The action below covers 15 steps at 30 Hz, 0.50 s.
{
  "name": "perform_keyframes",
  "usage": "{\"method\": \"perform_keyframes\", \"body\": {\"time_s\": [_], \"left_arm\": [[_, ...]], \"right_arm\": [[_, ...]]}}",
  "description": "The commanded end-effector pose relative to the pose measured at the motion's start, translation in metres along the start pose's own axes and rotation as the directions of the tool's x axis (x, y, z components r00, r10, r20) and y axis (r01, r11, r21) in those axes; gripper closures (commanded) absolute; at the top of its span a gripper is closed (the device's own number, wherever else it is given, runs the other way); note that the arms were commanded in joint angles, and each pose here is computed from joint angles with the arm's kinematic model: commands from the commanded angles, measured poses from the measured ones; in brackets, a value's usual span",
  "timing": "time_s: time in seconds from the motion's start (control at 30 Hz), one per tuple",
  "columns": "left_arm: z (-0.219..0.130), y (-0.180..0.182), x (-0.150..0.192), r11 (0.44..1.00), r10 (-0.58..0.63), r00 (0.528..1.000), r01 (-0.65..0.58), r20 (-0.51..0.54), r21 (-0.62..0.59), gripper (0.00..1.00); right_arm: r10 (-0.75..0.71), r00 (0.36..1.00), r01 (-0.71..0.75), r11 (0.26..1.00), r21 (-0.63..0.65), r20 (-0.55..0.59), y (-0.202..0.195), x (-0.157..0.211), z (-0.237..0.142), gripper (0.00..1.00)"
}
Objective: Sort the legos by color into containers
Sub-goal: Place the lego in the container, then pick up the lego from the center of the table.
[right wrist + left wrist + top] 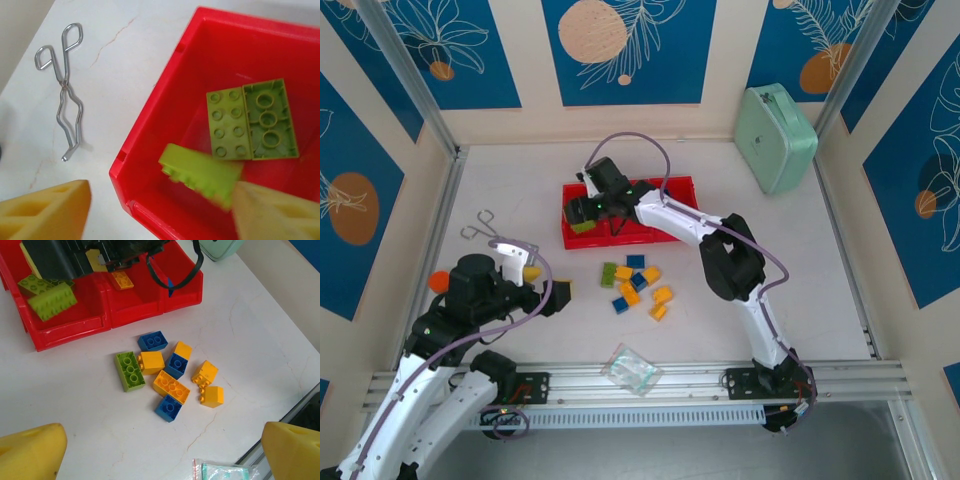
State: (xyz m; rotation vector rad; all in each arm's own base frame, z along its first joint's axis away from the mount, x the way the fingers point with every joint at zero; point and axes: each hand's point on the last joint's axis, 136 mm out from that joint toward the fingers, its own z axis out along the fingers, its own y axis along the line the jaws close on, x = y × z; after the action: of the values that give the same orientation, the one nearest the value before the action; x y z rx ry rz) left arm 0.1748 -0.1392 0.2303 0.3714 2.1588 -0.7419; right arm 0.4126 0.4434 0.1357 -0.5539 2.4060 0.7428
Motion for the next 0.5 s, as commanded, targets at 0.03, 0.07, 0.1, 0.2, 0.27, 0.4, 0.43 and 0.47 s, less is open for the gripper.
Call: {"method": "perform_keyframes", "body": {"time_s": [0.03, 0.07, 0.1, 0.2, 0.27, 0.4, 0.43, 0.47], "left_arm": [[0.000, -0.001, 0.004, 1.000, -0.006, 1.000, 0.006, -0.017, 0.000, 0.01], [0.001, 0.001, 0.004, 1.000, -0.011, 1.000, 0.010, -0.020, -0.008, 0.01], [0.002, 0.003, 0.006, 1.000, -0.017, 0.999, 0.016, -0.030, -0.020, 0.01], [0.008, 0.012, 0.008, 0.996, -0.059, 0.995, 0.053, -0.084, -0.076, 0.01], [0.014, 0.018, 0.011, 0.989, -0.083, 0.989, 0.067, -0.120, -0.128, 0.05], [0.041, 0.026, 0.031, 0.969, -0.161, 0.961, 0.111, -0.223, -0.221, 0.11], [0.047, 0.028, 0.037, 0.964, -0.170, 0.953, 0.108, -0.249, -0.243, 0.12], [0.054, 0.028, 0.043, 0.960, -0.174, 0.945, 0.100, -0.276, -0.262, 0.12]], "right_arm": [[-0.004, 0.999, 0.002, 0.998, 0.065, 0.036, 0.009, -0.025, -0.043, 0.10], [0.001, 0.999, -0.004, 0.998, 0.066, 0.041, 0.011, -0.030, -0.055, 0.04], [0.005, 0.999, -0.008, 0.998, 0.069, 0.045, 0.013, -0.033, -0.068, 0.00], [0.007, 0.997, -0.014, 0.996, 0.087, 0.075, 0.015, -0.039, -0.111, 0.01], [0.011, 0.994, -0.021, 0.996, 0.092, 0.106, 0.013, -0.038, -0.143, 0.01], [0.020, 0.989, -0.030, 0.997, 0.068, 0.148, 0.002, -0.012, -0.204, 0.01], [0.024, 0.988, -0.034, 0.997, 0.064, 0.150, -0.003, -0.002, -0.213, 0.01], [0.028, 0.986, -0.037, 0.998, 0.053, 0.162, -0.008, 0.011, -0.227, 0.01]]}}
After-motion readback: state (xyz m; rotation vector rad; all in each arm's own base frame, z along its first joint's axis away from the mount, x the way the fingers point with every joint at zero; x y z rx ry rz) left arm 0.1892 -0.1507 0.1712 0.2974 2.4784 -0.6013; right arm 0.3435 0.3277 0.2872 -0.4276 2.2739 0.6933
